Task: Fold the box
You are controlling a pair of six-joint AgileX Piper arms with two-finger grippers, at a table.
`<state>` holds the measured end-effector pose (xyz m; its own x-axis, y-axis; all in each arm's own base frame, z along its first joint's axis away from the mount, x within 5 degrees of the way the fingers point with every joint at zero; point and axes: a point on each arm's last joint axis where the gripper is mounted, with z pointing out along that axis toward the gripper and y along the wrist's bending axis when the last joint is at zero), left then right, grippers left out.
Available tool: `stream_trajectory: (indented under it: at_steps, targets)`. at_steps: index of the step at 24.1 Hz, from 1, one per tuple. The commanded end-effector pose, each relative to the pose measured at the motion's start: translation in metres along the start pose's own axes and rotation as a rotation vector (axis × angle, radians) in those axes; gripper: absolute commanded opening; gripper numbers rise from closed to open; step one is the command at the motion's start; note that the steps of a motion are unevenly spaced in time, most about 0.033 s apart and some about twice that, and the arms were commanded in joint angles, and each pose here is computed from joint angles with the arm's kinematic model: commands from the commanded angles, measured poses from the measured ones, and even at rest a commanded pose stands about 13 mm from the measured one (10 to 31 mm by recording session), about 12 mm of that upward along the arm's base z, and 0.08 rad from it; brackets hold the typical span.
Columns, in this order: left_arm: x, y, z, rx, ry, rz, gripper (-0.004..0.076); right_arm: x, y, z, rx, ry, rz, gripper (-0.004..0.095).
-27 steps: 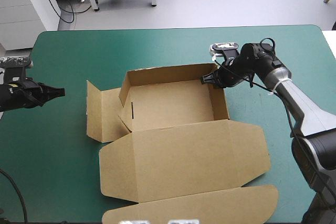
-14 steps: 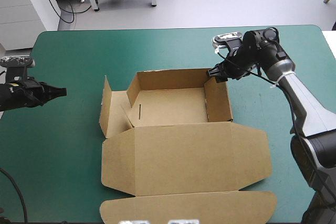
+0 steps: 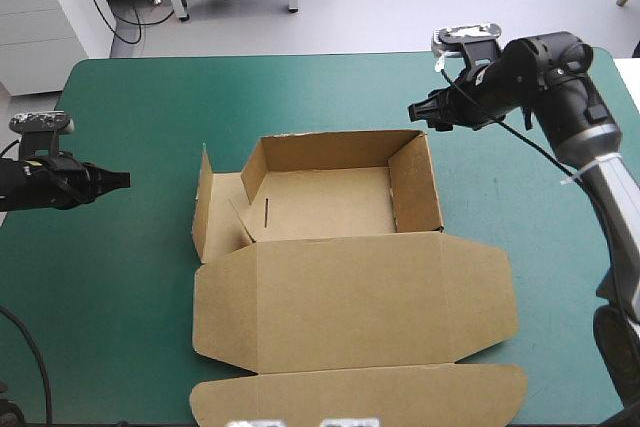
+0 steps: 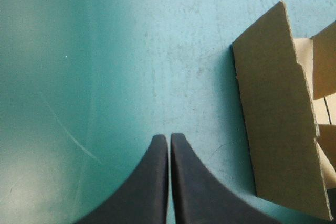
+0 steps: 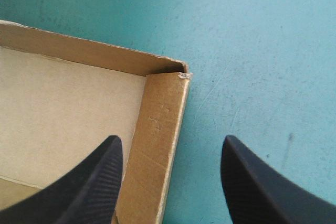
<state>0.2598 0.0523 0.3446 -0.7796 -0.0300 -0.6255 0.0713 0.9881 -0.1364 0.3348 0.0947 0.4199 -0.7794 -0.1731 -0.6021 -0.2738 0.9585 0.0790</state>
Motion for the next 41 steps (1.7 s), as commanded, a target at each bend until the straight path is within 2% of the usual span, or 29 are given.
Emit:
stream_trajectory:
  at_steps: [1,7,11,14,17,22,29,30,31,32,33,35,41]
  targets:
    - [-0.008,-0.005,-0.014,0.008,-0.08,-0.01,-0.0002,0.001,0.004,-0.05,-0.011,-0.147,0.005,0.0523]
    - [-0.009,-0.006,-0.014,0.02,-0.085,-0.019,-0.0008,0.015,0.002,-0.039,-0.001,-0.1,-0.015,0.0523]
    - [-0.009,-0.007,-0.014,0.032,-0.087,-0.027,-0.0008,0.016,0.002,-0.015,-0.02,-0.052,0.055,0.0495]
    - [-0.008,-0.008,-0.014,0.035,-0.081,-0.027,-0.0008,0.02,-0.001,0.009,-0.01,0.047,0.013,0.0457]
    - [-0.007,-0.008,-0.014,0.044,-0.065,-0.026,-0.0008,0.024,-0.002,0.036,-0.013,0.12,0.027,0.044]
    - [-0.007,-0.009,-0.014,0.046,-0.061,-0.026,-0.0008,0.039,-0.001,0.098,-0.071,0.29,0.075,0.0438]
    - [-0.007,-0.009,-0.014,0.051,-0.062,-0.029,-0.0008,0.047,-0.003,0.134,-0.076,0.375,0.085,0.0429]
    - [-0.007,-0.009,-0.014,0.052,-0.063,-0.03,-0.0008,0.047,-0.003,0.135,-0.076,0.38,0.085,0.0403]
    - [-0.007,-0.01,-0.014,0.056,-0.065,-0.033,-0.0008,0.048,-0.004,0.137,-0.076,0.385,0.086,0.0331]
    - [-0.007,-0.01,-0.014,0.058,-0.066,-0.034,-0.0008,0.049,-0.004,0.14,-0.076,0.392,0.08,0.0254]
    - [-0.007,-0.01,-0.014,0.058,-0.066,-0.034,-0.0008,0.049,-0.004,0.14,-0.082,0.392,0.063,0.0096]
    - [-0.007,-0.01,-0.014,0.057,-0.068,-0.034,-0.0008,0.049,-0.003,0.14,-0.094,0.392,0.066,-0.0016]
    - [-0.007,-0.01,-0.014,0.058,-0.066,-0.034,-0.0008,0.039,-0.007,0.125,-0.153,0.333,0.071,-0.0021]
